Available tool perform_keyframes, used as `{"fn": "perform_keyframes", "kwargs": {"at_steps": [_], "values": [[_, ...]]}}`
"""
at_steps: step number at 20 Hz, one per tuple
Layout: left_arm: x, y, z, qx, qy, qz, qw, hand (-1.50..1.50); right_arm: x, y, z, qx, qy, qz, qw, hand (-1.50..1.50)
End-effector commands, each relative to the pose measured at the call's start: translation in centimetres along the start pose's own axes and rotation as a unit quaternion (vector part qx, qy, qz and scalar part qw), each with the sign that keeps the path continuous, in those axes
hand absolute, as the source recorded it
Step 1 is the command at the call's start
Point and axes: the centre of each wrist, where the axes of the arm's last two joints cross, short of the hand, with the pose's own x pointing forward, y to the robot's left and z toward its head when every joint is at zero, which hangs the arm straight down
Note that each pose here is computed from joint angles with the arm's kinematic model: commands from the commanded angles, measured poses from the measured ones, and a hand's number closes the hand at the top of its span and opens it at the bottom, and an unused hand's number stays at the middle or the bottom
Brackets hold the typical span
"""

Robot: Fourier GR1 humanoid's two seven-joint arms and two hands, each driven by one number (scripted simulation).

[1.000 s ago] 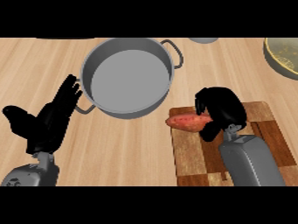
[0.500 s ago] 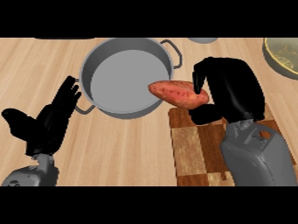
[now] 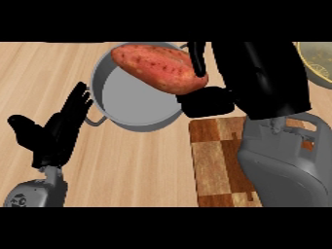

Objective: Pick the sweet potato from the cutting board and place it in the pot

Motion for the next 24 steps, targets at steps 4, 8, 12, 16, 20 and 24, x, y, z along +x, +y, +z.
{"fn": "perform_keyframes", "kwargs": {"at_steps": [4, 8, 12, 16, 20, 24], "values": [[-0.3, 0.0, 0.8, -0.007, 0.001, 0.006, 1.0000, 0.00, 3.5, 0.9, -5.0, 0.007, 0.019, -0.026, 0.999, 1.50], [-0.3, 0.1, 0.7, 0.000, -0.004, -0.005, 1.0000, 0.00, 3.8, 1.8, -7.0, 0.025, 0.041, -0.021, 0.999, 1.50], [2.2, -0.3, -1.2, -0.011, 0.003, 0.011, 0.9999, 0.00, 4.1, 4.9, -9.0, 0.038, 0.056, -0.003, 0.998, 1.50], [0.6, -1.3, 1.1, -0.013, -0.007, 0.003, 0.9999, 0.00, 3.8, 6.7, -11.0, 0.052, 0.060, -0.017, 0.997, 1.50], [0.9, -2.6, -1.0, -0.011, -0.006, 0.004, 0.9999, 0.00, 2.3, 10.2, -11.3, 0.089, 0.043, 0.028, 0.995, 1.50], [0.5, -2.3, -0.6, -0.014, -0.008, -0.001, 0.9999, 0.00, -0.3, 10.8, -12.2, 0.120, 0.136, -0.090, 0.979, -1.50]]}}
